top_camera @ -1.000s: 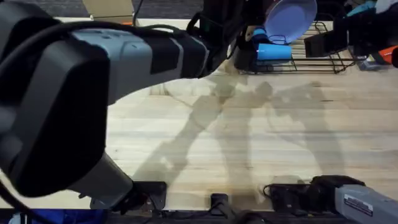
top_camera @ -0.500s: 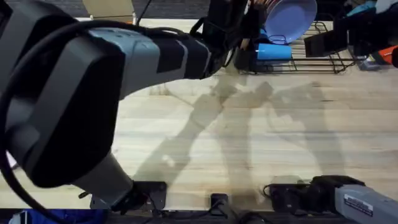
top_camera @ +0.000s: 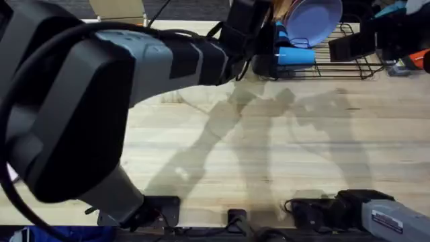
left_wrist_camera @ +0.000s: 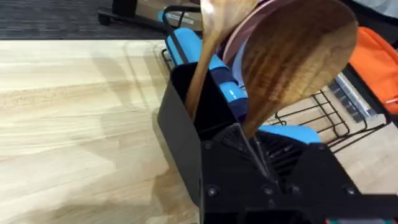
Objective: Pick up the spoon on the table one by one and put them onto the rack
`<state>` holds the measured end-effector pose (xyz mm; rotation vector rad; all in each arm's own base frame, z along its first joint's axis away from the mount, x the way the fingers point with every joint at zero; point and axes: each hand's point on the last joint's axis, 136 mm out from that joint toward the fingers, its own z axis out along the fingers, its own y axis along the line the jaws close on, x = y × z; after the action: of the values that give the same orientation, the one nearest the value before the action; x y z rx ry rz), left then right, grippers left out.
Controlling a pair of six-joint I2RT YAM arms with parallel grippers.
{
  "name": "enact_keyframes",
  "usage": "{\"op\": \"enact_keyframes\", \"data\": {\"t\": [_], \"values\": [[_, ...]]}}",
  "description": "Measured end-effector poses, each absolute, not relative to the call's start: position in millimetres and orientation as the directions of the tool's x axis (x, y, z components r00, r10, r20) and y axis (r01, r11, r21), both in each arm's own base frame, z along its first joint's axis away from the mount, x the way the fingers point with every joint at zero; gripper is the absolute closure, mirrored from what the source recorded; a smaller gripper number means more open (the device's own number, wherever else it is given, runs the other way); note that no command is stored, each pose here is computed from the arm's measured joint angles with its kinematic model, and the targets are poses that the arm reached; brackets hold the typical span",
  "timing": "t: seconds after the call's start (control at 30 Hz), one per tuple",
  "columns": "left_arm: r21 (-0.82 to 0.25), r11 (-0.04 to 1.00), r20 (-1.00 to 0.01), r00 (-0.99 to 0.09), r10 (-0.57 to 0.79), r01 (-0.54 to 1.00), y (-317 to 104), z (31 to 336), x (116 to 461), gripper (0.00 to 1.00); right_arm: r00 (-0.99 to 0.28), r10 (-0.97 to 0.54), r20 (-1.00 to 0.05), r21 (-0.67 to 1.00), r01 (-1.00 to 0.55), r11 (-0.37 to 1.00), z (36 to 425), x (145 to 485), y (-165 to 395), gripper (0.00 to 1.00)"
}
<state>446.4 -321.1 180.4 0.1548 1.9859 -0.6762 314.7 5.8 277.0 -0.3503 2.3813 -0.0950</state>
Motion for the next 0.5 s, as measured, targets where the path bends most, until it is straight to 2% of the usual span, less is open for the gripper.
{"op": "enact_keyframes", "data": {"t": [0.23,0.27,0.5], "values": [[-0.39,0.841,-0.842,-0.515,-0.161,0.374,-320,176,445,0.957,-0.707,-0.277,-0.651,-0.165,-0.224,0.96,277,315,6,0.008],[-0.385,0.845,-0.839,-0.522,-0.153,0.372,-319,173,444,0.846,-0.707,-0.277,-0.651,-0.165,-0.224,0.96,277,315,6,0.008],[-0.374,0.849,-0.835,-0.534,-0.134,0.373,-318,168,442,0.534,-0.707,-0.277,-0.651,-0.165,-0.224,0.96,277,315,6,0.007]]}}
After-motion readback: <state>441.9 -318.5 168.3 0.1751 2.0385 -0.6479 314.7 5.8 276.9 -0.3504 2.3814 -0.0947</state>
